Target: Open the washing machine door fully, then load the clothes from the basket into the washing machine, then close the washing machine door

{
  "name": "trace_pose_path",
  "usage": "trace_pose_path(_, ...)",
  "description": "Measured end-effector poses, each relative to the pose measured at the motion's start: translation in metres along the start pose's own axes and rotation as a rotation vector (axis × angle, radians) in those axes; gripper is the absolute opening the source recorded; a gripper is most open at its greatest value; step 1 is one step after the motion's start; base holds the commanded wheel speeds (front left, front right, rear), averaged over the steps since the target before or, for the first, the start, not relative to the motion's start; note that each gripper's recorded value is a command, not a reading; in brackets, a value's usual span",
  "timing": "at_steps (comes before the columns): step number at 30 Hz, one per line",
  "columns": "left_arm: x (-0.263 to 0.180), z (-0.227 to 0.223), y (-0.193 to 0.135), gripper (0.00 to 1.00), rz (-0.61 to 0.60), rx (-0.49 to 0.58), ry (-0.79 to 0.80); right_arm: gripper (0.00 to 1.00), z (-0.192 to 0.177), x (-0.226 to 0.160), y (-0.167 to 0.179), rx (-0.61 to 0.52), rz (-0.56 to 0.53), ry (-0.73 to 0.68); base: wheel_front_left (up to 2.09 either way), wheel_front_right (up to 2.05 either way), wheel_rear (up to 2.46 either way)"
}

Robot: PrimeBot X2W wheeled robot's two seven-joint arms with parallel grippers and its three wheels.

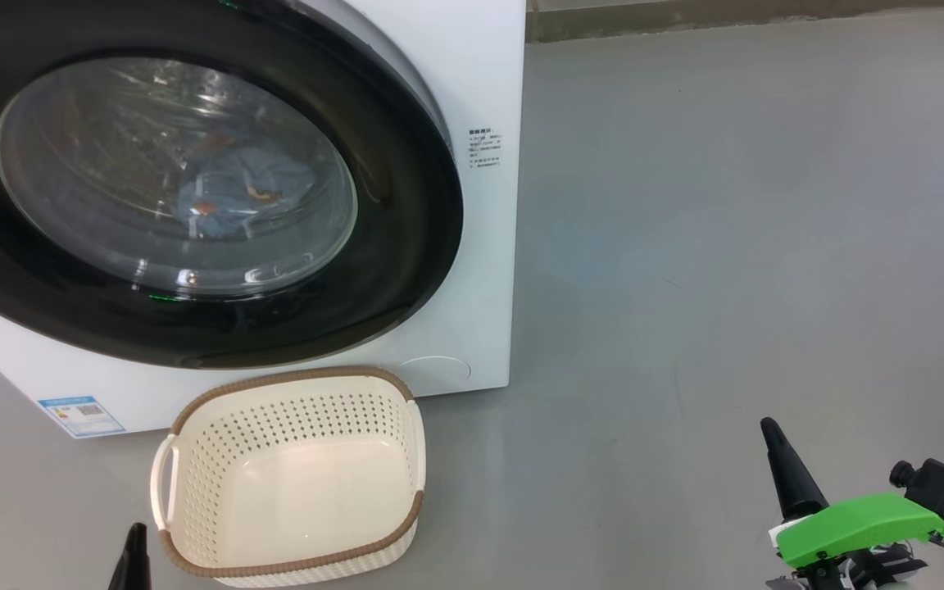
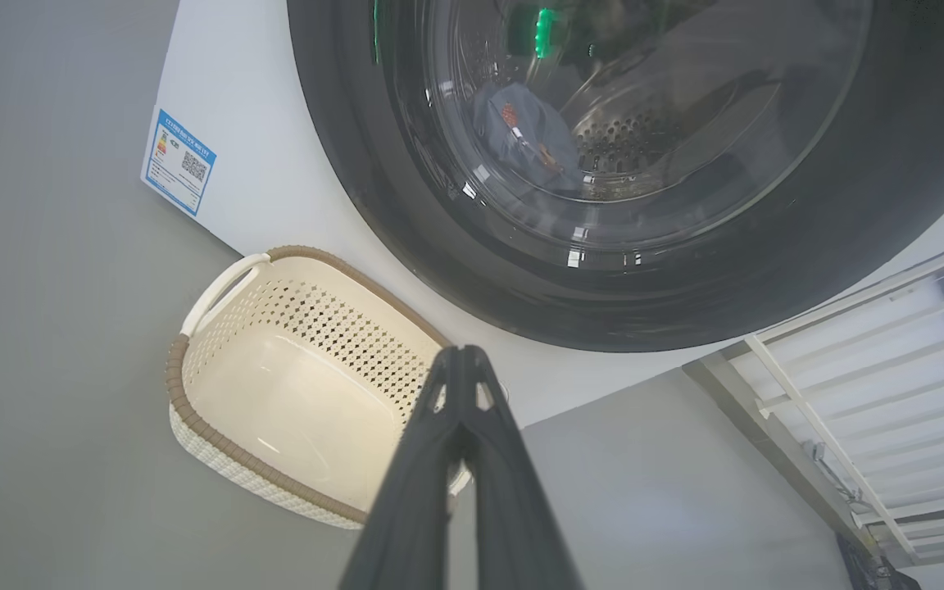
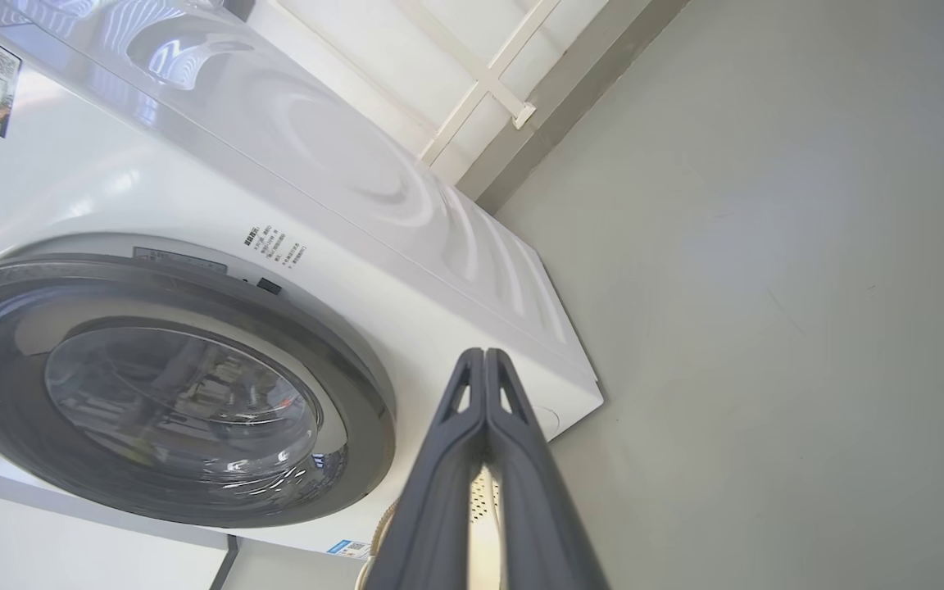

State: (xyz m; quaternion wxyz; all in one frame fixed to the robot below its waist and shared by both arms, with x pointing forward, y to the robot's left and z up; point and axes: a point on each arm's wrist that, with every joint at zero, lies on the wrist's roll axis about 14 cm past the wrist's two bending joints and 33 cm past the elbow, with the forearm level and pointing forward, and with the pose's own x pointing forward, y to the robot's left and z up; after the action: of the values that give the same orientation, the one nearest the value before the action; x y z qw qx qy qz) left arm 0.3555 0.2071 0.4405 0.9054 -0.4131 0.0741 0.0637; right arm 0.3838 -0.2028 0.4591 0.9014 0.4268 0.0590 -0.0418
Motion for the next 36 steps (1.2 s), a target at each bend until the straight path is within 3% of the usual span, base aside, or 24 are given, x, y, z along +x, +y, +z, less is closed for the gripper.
trace_pose_path(36, 0.006, 0.004, -0.016, 0.0, -0.034, -0.357, 0.018, 0.0, 0.009, -0.002, 0.009, 0.346, 0.019, -0.014, 0.0, 0.0, 0.0)
